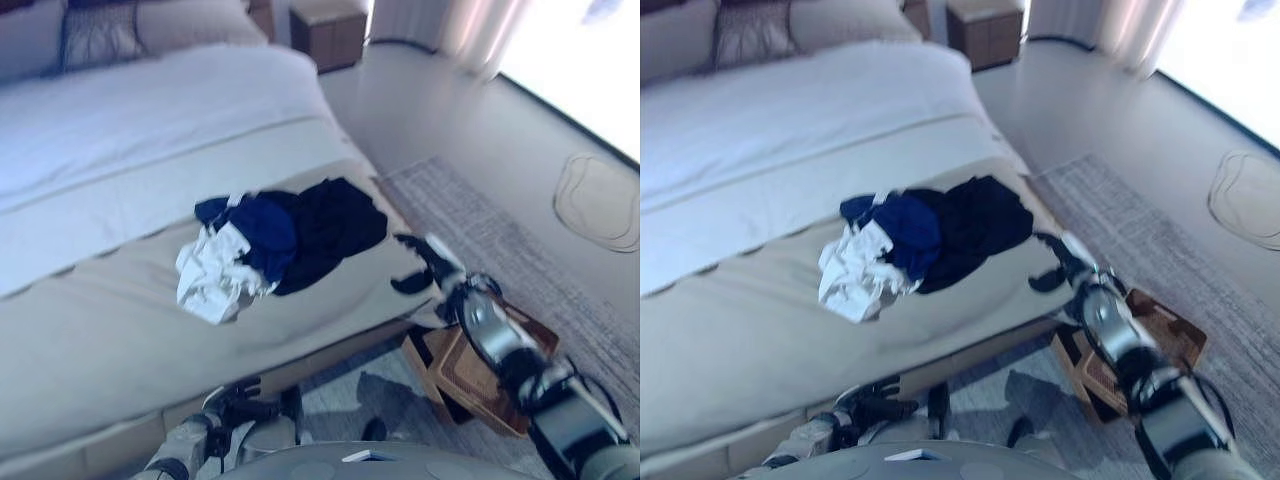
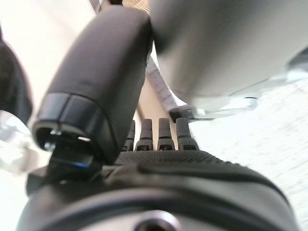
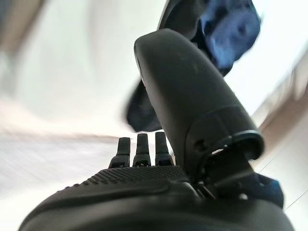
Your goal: Pick up the clothes from the bed and place them into the basket
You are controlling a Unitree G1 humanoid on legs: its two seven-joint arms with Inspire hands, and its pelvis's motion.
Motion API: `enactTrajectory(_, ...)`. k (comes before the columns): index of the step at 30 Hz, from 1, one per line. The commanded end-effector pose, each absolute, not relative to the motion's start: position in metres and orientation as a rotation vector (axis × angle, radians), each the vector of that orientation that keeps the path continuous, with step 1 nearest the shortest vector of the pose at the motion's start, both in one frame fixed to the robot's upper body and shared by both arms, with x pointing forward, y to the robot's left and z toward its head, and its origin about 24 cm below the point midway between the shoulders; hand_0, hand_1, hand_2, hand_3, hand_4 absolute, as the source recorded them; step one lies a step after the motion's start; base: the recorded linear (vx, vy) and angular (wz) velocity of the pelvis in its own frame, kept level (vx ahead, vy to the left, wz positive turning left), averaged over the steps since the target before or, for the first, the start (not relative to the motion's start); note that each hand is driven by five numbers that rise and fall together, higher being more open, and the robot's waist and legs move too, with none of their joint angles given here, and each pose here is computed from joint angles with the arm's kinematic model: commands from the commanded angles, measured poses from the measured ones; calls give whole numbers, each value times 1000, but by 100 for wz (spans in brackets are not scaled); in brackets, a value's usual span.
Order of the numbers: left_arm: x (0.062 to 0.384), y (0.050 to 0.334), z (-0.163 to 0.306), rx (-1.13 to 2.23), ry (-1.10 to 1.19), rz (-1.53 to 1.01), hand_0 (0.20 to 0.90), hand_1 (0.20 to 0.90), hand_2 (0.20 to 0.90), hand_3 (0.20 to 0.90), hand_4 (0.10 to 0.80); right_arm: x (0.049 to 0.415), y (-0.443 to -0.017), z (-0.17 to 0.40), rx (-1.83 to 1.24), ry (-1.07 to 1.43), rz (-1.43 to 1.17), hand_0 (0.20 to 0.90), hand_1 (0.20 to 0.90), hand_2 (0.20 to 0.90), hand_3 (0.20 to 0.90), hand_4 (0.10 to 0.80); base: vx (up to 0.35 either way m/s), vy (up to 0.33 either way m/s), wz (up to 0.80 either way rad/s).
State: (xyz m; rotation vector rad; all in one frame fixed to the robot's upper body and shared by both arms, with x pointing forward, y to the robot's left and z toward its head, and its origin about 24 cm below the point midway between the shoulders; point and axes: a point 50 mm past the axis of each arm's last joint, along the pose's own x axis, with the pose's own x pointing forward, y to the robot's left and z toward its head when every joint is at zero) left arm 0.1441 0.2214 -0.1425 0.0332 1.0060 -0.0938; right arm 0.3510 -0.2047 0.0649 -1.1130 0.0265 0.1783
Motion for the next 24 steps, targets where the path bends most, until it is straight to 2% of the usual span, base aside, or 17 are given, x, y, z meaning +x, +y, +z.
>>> enactTrajectory(1,157,241,-132,82,969,-69,900,900,900,900,800,381,-152,153,-1261,-400,168,900,900,900,900,800,-78,-51,41)
enactTrajectory(7,160,256,-127,87,960,-33,900,900,900,900,800,394,-138,175,-1407,-425,187,900,900,900,900,800,38,-65,37)
enactTrajectory(16,161,274,-118,98,925,-43,900,900,900,900,800,417,-146,184,-1547,-239,113,900,900,900,900,800,55,-37,38)
enactTrajectory(24,159,265,-121,80,919,-66,900,900,900,900,800,423,-160,194,-1543,-151,2,900,900,900,900,800,83,61,17)
